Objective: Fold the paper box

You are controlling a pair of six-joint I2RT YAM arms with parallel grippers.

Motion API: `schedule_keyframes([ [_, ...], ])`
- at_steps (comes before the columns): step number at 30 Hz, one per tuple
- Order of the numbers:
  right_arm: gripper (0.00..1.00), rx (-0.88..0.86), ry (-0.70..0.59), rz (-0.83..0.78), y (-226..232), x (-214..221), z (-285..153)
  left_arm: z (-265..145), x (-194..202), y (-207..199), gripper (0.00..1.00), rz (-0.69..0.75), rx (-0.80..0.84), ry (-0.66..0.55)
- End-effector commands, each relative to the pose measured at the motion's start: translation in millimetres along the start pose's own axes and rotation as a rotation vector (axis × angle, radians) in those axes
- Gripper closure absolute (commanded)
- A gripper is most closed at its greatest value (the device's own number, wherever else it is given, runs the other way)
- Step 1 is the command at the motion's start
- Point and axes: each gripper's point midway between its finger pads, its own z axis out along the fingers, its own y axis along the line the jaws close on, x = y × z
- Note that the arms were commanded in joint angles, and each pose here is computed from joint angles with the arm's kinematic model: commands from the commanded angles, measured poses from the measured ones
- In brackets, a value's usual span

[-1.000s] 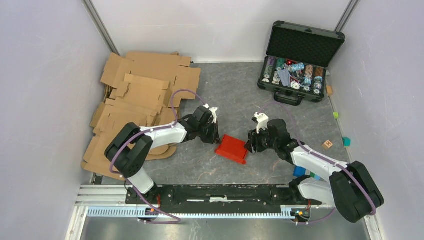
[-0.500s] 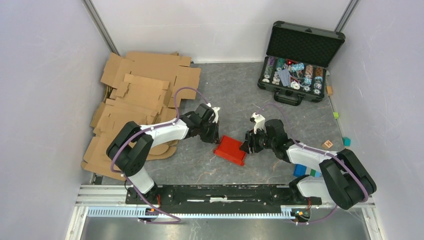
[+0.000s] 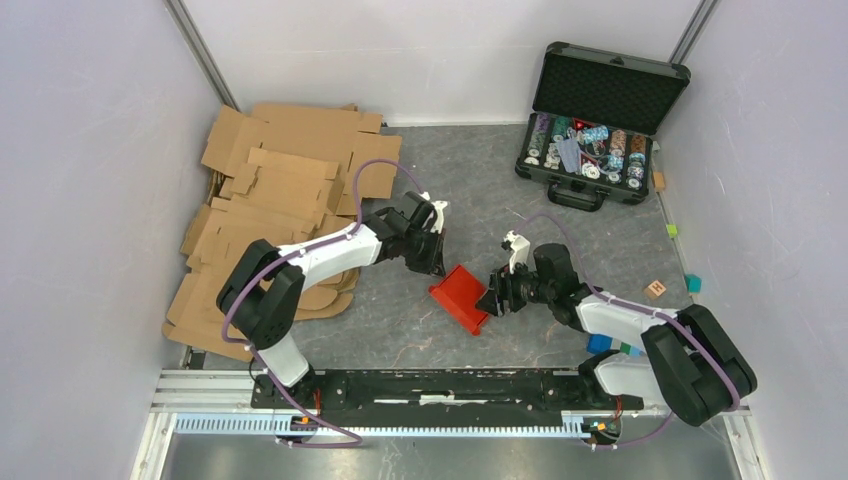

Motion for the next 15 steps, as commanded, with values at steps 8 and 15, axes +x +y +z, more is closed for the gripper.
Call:
schedule_keyframes([
  [8, 0.02, 0.025, 0.067, -0.209, 17.4, -2.1, 4.1, -1.7, -8.6, -9.1, 0.98, 0.034, 0.035, 0.02],
  [15, 0.02, 0.127, 0.143, -0.288, 17.7, -6.0, 10.0, 2.5, -4.7, -0.1, 0.97, 0.032, 0.001, 0.024],
])
